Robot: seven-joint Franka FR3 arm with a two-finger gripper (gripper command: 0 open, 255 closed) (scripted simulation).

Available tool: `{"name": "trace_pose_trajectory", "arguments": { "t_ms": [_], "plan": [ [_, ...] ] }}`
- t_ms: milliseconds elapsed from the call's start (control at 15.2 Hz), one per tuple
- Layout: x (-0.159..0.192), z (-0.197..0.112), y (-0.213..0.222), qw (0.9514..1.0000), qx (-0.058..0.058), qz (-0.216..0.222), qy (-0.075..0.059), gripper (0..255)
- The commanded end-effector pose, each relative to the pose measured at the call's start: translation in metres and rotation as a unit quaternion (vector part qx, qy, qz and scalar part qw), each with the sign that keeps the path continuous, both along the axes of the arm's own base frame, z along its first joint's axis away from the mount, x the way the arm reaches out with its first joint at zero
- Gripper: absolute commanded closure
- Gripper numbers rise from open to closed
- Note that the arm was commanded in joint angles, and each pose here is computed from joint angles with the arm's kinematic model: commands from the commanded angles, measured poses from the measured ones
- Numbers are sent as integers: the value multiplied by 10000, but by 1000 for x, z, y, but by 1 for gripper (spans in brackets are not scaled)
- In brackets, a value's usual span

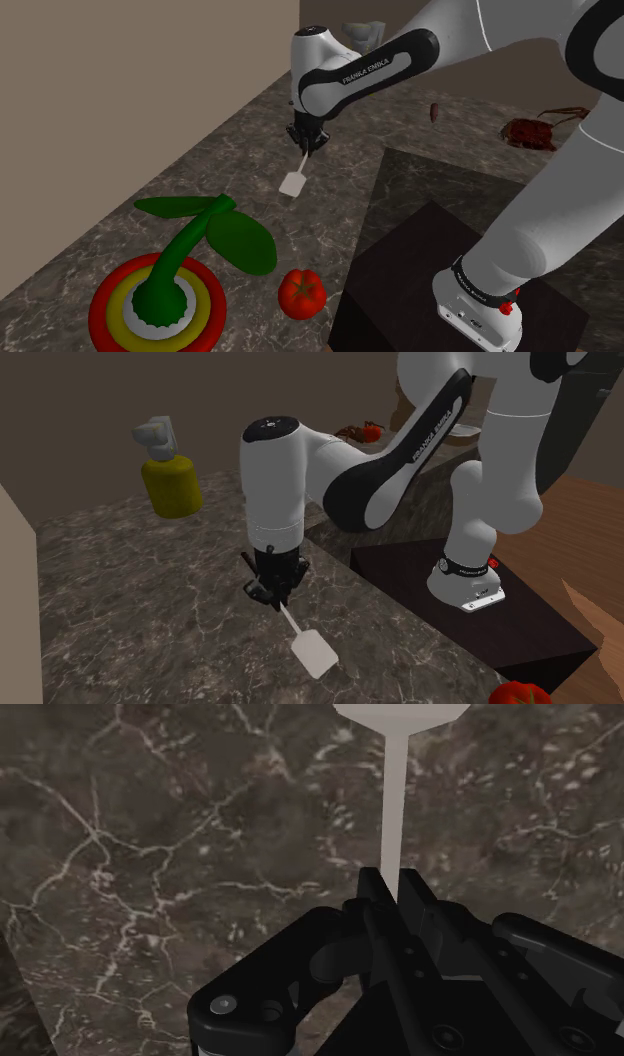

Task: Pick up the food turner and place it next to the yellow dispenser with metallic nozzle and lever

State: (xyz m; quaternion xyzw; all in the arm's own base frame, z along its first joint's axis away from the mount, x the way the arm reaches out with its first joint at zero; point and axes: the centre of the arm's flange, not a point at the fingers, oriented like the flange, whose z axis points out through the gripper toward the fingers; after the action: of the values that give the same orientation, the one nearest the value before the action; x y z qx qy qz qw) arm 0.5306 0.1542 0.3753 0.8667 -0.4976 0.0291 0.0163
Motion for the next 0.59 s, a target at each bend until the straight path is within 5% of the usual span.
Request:
{"name": "trace_pose_trajectory", "arguments": {
  "t_ms": [0,528],
  "plan": [
    [0,11,0,10000,0,1,2,255],
    [0,53,0,10000,0,1,2,255]
  ]
}}
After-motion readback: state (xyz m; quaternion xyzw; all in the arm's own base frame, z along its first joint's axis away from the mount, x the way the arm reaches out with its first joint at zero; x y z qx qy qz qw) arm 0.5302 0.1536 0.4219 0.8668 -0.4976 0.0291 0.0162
